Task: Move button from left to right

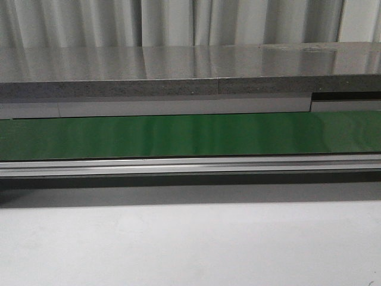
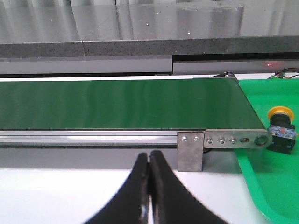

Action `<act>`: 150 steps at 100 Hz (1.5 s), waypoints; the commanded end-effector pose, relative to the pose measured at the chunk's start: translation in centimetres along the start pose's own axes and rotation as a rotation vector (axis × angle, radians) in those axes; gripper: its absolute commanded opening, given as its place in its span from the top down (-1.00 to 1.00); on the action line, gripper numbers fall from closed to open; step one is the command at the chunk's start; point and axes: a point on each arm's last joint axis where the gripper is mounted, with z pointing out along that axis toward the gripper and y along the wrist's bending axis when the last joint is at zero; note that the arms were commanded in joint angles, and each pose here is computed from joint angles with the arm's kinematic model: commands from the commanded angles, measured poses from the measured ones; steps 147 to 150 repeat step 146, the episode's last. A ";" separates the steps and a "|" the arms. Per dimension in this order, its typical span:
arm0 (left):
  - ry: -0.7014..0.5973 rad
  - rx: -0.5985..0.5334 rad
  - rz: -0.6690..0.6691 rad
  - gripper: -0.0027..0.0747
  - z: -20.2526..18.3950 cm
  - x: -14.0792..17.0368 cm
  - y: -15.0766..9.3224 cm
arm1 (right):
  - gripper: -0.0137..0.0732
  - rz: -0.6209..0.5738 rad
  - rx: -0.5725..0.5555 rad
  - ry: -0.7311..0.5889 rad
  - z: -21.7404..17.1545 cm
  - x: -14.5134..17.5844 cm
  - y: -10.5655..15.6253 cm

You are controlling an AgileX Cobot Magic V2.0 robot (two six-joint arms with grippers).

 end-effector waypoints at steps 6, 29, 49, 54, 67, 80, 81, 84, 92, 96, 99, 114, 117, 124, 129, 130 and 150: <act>-0.135 0.023 -0.013 0.99 -0.6 0.2 -0.1 | 0.84 -0.011 0.000 -0.118 -0.3 -1.4 0.0; -0.183 0.027 -0.013 0.99 -1.1 2.4 0.0 | 0.84 -0.011 0.000 -0.118 -0.3 -1.4 0.0; -0.222 0.037 -0.013 0.99 -0.9 3.6 0.0 | 0.84 -0.011 0.000 -0.118 -0.3 -1.4 0.0; -0.239 0.040 -0.013 0.98 -0.8 3.7 0.0 | 0.84 -0.011 0.000 -0.118 -0.3 -1.4 0.0; -0.242 0.040 -0.013 0.99 -0.8 3.7 0.0 | 0.84 -0.011 0.000 -0.118 -0.3 -1.4 0.0; -0.242 0.040 -0.013 0.99 -0.8 3.7 0.0 | 0.84 -0.011 0.000 -0.118 -0.3 -1.4 0.0; -0.242 0.040 -0.013 0.99 -0.8 3.7 0.0 | 0.84 -0.011 0.000 -0.118 -0.3 -1.4 0.0; -0.242 0.040 -0.013 0.99 -0.8 3.7 0.0 | 0.84 -0.011 0.000 -0.118 -0.3 -1.4 0.0; -0.242 0.040 -0.013 0.99 -0.8 3.7 0.0 | 0.84 -0.011 0.000 -0.118 -0.3 -1.4 0.0; -0.242 0.040 -0.013 0.98 -0.8 3.7 0.0 | 0.84 -0.011 0.000 -0.118 -0.3 -1.4 0.0; -0.242 0.040 -0.013 0.99 -0.8 3.7 0.0 | 0.84 -0.011 0.000 -0.118 -0.3 -1.4 0.0; -0.242 0.040 -0.013 0.99 -0.8 3.7 0.0 | 0.84 -0.011 0.000 -0.118 -0.3 -1.4 0.0; -0.242 0.040 -0.013 0.99 -0.8 3.7 0.0 | 0.84 -0.011 0.000 -0.118 -0.3 -1.4 0.0; -0.242 0.040 -0.013 0.99 -0.8 3.7 0.0 | 0.84 -0.011 0.000 -0.118 -0.3 -1.4 0.0; -0.242 0.040 -0.013 0.99 -0.8 3.7 0.0 | 0.84 -0.011 0.000 -0.118 -0.3 -1.4 0.0; -0.242 0.040 -0.013 0.99 -0.8 3.7 0.0 | 0.84 -0.011 0.000 -0.118 -0.3 -1.4 0.0; -0.242 0.040 -0.013 0.99 -0.8 3.7 0.0 | 0.84 -0.011 0.000 -0.118 -0.3 -1.4 0.0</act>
